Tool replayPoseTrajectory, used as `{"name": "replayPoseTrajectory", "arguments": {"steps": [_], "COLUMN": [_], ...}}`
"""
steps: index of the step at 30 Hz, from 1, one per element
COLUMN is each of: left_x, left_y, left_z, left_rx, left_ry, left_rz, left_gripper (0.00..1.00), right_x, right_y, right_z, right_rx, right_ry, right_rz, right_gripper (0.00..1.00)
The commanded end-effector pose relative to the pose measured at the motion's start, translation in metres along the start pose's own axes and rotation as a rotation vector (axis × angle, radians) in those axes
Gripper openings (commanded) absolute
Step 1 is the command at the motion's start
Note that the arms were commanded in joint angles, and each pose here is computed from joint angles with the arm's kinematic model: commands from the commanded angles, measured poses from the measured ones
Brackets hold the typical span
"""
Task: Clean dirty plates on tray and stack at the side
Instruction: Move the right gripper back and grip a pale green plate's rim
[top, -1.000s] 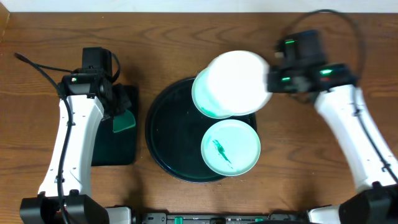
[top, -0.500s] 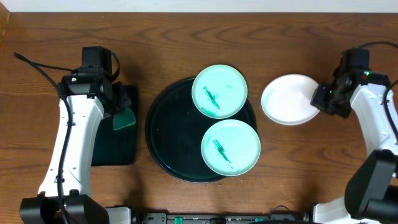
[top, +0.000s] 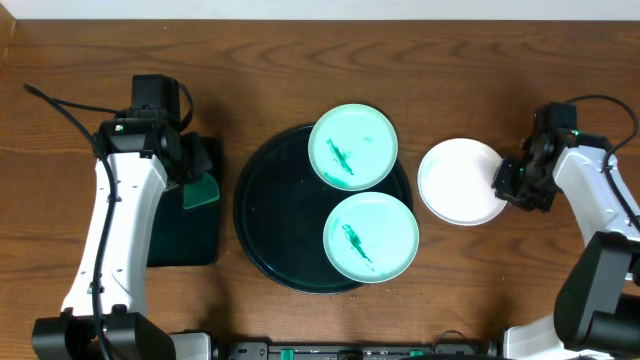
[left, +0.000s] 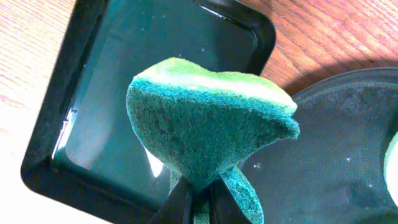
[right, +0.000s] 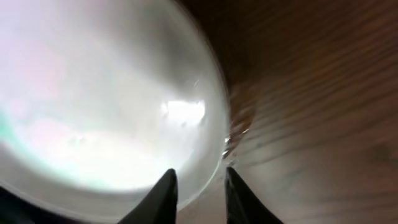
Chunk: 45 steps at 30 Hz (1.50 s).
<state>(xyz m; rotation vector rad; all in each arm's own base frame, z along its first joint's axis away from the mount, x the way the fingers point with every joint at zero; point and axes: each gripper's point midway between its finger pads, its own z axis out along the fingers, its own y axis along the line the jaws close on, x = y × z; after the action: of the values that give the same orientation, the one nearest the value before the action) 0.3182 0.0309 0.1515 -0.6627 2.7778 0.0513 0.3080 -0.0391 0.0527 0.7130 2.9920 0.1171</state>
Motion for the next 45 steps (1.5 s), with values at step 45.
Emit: {"name": "replayPoseTrajectory", "arguments": {"steps": [45], "left_x": [0.006], "left_y": [-0.017], "left_z": [0.022], "left_rx": [0.073], "left_ry": [0.078], "left_rz": [0.027], "left_gripper": [0.07], "right_x": [0.131], "right_y": [0.133], "right_z": [0.039], "right_rx": [-0.224], "right_ry": [0.173], "right_rz": [-0.717], "right_gripper": [0.17]}}
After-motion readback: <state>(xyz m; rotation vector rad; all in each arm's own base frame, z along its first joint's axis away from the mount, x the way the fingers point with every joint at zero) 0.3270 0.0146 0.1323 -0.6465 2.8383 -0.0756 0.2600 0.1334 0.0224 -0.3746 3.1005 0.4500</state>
